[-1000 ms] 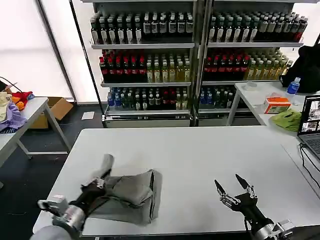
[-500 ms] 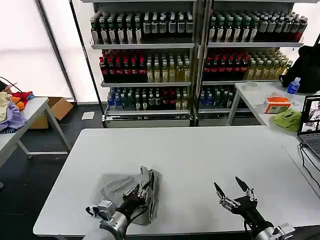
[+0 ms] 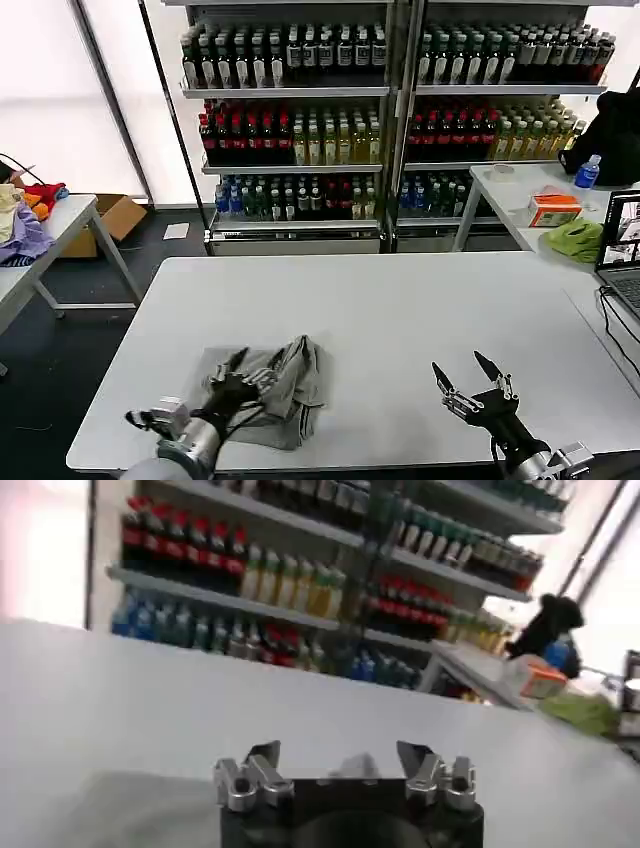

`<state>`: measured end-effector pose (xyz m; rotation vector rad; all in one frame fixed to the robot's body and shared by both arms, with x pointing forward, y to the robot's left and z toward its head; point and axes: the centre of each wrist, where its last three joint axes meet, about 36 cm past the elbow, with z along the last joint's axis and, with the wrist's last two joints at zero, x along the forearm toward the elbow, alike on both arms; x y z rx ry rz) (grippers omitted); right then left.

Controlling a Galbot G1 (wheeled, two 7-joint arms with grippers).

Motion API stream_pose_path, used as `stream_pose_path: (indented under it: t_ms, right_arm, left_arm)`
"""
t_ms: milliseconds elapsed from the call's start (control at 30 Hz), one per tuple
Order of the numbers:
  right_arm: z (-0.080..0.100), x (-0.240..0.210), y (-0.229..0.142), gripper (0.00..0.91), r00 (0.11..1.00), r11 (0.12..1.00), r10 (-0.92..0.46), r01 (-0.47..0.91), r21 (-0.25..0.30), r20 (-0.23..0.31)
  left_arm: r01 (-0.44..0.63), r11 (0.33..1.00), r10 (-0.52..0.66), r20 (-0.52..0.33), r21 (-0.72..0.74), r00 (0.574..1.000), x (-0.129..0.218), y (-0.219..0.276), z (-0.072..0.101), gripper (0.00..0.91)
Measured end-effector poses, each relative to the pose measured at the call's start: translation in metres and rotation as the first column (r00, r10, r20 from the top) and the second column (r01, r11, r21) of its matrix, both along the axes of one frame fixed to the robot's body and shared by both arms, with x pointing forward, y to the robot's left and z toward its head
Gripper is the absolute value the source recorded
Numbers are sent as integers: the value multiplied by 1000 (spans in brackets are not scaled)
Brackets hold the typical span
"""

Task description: Fold and organize the clothes.

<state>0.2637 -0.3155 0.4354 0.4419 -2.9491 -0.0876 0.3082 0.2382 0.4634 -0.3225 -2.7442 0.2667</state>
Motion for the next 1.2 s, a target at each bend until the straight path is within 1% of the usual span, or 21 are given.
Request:
stream_pose_path:
  t_ms: [100, 233, 367, 533, 567, 600, 667, 700, 733, 767, 933, 1200]
  right_arm:
    - [-2, 2, 2, 907, 1000, 1000, 7, -7, -1, -1]
    - [-2, 3, 4, 907, 1000, 1000, 12, -12, -4, -1]
    - [-2, 2, 3, 907, 1000, 1000, 11, -11, -7, -4]
    - [-4, 1, 1, 907, 1000, 1000, 6, -6, -10, -9]
    - [-5, 1, 2, 907, 1000, 1000, 5, -5, -10, -10]
    - [-5, 1, 2, 907, 1000, 1000, 5, -5, -9, -10]
    - [-5, 2, 2, 907, 1000, 1000, 6, -6, -9, -10]
    - [-5, 2, 2, 907, 1000, 1000, 6, -6, -8, -10]
    - [-6, 2, 2, 907, 1000, 1000, 6, -6, -8, -11]
    - [-6, 2, 2, 907, 1000, 1000, 6, -6, -8, -11]
    - [-6, 2, 1, 907, 1000, 1000, 6, -6, -13, -12]
    - [-8, 3, 1, 907, 1000, 1000, 5, -5, -13, -15]
  left_arm:
    - [-46, 996, 47, -4, 75, 999, 1, 20, -5, 907]
    - [-91, 984, 95, -22, 153, 995, 3, 37, -19, 907]
    - [-110, 972, 123, -51, 207, 991, 4, 43, -34, 907]
    - [-109, 967, 133, -92, 232, 987, 1, 39, -49, 907]
    - [-108, 966, 134, -99, 236, 986, 1, 37, -51, 887]
    - [-107, 965, 136, -107, 238, 985, 1, 36, -54, 836]
    - [-100, 966, 132, -122, 239, 984, 0, 33, -60, 544]
    - [-99, 965, 133, -127, 242, 983, 0, 33, -62, 91]
    - [-99, 965, 134, -133, 244, 982, 1, 33, -64, 30]
    - [-99, 964, 135, -136, 246, 981, 1, 33, -66, 0]
    - [-102, 963, 141, -145, 250, 979, 2, 37, -76, 0]
    - [-135, 965, 169, -136, 224, 976, -5, 34, -83, 0]
